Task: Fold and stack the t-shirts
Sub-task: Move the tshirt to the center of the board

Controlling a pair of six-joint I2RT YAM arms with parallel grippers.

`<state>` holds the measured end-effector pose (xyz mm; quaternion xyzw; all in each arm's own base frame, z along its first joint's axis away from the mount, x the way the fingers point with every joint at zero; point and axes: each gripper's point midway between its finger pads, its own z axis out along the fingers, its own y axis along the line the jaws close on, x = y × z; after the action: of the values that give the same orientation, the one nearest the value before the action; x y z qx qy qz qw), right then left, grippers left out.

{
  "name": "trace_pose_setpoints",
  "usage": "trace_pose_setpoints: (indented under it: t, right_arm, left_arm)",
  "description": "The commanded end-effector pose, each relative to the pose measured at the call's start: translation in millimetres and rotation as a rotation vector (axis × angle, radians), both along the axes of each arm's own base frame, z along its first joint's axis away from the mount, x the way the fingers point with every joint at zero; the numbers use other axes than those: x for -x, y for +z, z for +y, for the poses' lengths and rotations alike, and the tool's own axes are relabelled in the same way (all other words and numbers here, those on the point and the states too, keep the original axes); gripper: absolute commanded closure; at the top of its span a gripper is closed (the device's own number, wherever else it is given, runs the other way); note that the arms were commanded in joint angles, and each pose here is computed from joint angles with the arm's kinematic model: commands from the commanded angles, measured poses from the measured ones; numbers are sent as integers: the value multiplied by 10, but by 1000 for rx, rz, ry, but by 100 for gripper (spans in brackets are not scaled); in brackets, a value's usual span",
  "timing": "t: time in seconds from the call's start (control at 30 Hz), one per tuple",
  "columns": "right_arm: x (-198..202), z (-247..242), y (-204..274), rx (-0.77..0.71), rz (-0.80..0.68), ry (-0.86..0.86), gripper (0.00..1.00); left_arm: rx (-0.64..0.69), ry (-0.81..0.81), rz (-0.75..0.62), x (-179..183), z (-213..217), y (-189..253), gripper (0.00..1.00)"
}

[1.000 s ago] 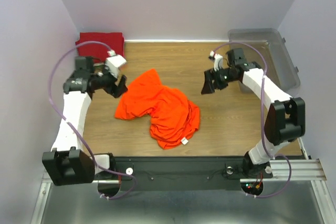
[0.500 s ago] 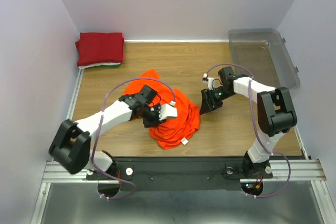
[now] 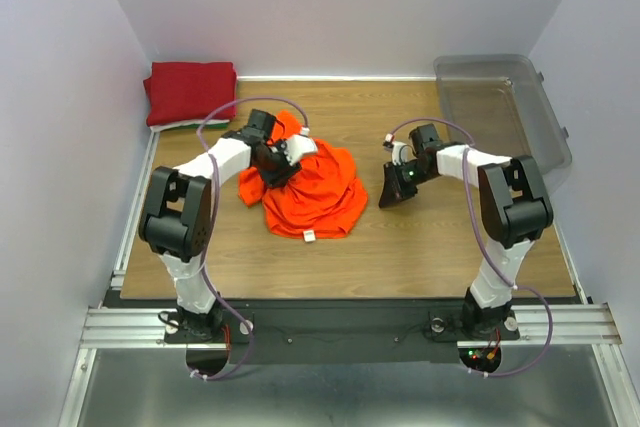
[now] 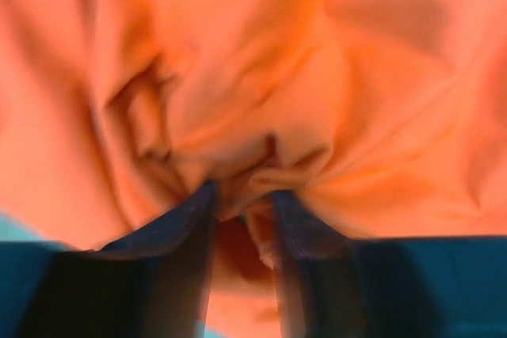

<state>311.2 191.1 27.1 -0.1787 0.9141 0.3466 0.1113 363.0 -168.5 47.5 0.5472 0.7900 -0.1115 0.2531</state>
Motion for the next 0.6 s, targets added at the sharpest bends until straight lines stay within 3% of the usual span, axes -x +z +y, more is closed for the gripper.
trace_pose_setpoints:
  t: [0.0, 0.07, 0.1, 0.13, 0.3, 0.43, 0.57]
  right_arm:
    - [-414, 53, 596, -20, -280, 14, 72]
    - [-406, 36, 758, -19, -379, 74, 59]
    - [-398, 20, 942, -18, -471, 117, 47]
    - [-378, 19, 998, -16, -507, 140, 44]
    - [-107, 262, 960, 46, -627, 337, 37]
    - [51, 503, 798, 104, -707, 520, 32]
    - [137, 715, 650, 141, -764, 635, 28]
  left_arm:
    - [62, -35, -78, -109, 66, 566, 40]
    - [68, -39, -98, -35, 152, 689, 34]
    - [78, -45, -118, 71, 198, 792, 34]
    - [72, -63, -127, 137, 240, 816, 34]
    - [41, -135, -86, 694, 393, 605, 34]
    - [29, -225, -72, 913, 425, 395, 34]
    - [59, -336, -167, 988, 361, 350, 28]
